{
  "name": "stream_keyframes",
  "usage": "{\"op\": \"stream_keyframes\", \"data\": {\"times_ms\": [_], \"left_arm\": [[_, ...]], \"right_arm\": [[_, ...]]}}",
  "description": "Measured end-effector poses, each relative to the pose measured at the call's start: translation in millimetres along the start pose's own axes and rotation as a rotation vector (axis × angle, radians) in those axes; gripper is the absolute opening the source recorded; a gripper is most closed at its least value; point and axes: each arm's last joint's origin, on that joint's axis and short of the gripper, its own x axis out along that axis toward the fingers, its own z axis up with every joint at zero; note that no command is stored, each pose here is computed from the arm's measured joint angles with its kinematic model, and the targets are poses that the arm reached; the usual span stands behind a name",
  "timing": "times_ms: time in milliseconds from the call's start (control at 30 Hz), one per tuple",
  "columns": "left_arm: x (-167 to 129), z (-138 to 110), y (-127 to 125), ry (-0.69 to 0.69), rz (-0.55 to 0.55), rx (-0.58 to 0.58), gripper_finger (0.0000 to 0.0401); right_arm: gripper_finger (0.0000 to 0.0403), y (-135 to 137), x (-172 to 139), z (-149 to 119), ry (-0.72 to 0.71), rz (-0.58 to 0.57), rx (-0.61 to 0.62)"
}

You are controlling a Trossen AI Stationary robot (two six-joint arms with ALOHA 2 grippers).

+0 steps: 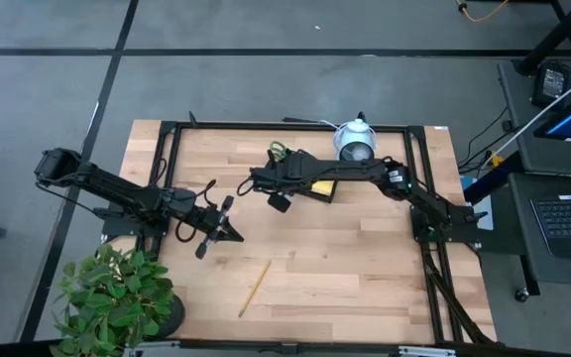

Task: Pick and place office supplies into organizer
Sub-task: Put the green eraser into the black desk organizer

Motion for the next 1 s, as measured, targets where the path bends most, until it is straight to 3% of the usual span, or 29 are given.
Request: {"op": "stream_keyframes", "data": {"times_ms": [767, 1000], "left_arm": [[0, -1, 0, 0.013, 0.001, -0.002, 0.0003], [0, -1, 0, 0.013, 0.008, -0.002, 0.0004]], "right_arm": [[0.0091, 7, 55, -6, -0.003, 0.02, -0.007], [0.0091, 7, 62, -9, -0.013, -0.029, -0.007]]}}
